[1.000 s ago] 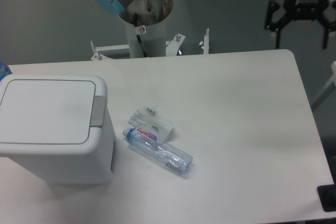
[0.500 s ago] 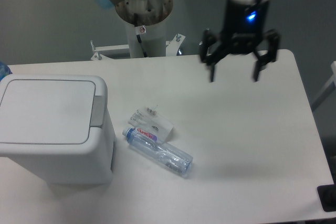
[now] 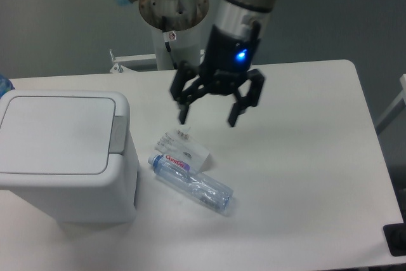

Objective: Open the trash can
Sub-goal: 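Move the open gripper down toward the trash can lid's hinge tab, then press the gripper finger down on the lid's hinge tab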

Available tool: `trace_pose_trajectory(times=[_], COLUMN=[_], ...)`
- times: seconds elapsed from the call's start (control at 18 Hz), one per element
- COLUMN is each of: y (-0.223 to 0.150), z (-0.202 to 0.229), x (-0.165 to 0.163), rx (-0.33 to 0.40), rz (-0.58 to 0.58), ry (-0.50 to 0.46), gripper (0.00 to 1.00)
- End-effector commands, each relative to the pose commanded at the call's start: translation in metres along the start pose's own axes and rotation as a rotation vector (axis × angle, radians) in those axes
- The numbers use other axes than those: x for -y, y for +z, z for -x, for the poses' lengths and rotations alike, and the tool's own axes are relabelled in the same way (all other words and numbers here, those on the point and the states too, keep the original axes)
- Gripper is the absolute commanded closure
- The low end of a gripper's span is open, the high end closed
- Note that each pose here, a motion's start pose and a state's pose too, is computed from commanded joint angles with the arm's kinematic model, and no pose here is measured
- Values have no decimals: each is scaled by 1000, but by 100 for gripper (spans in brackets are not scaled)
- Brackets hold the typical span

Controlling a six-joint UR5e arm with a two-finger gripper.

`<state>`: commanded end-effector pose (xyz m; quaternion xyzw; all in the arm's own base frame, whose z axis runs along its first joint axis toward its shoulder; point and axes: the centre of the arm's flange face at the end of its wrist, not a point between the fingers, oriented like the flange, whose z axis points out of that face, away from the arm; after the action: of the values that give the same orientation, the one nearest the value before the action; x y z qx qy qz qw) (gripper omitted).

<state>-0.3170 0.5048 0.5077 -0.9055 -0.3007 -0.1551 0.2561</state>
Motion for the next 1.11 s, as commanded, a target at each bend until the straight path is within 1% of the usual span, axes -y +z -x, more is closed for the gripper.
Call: trace_pose_trajectory(times=[0.5, 1.11], y=[38, 53], z=[-27, -26], x=[-12, -9], rx=[-26, -26], rz=[66, 71], ry=[43, 57], gripper=[0, 0])
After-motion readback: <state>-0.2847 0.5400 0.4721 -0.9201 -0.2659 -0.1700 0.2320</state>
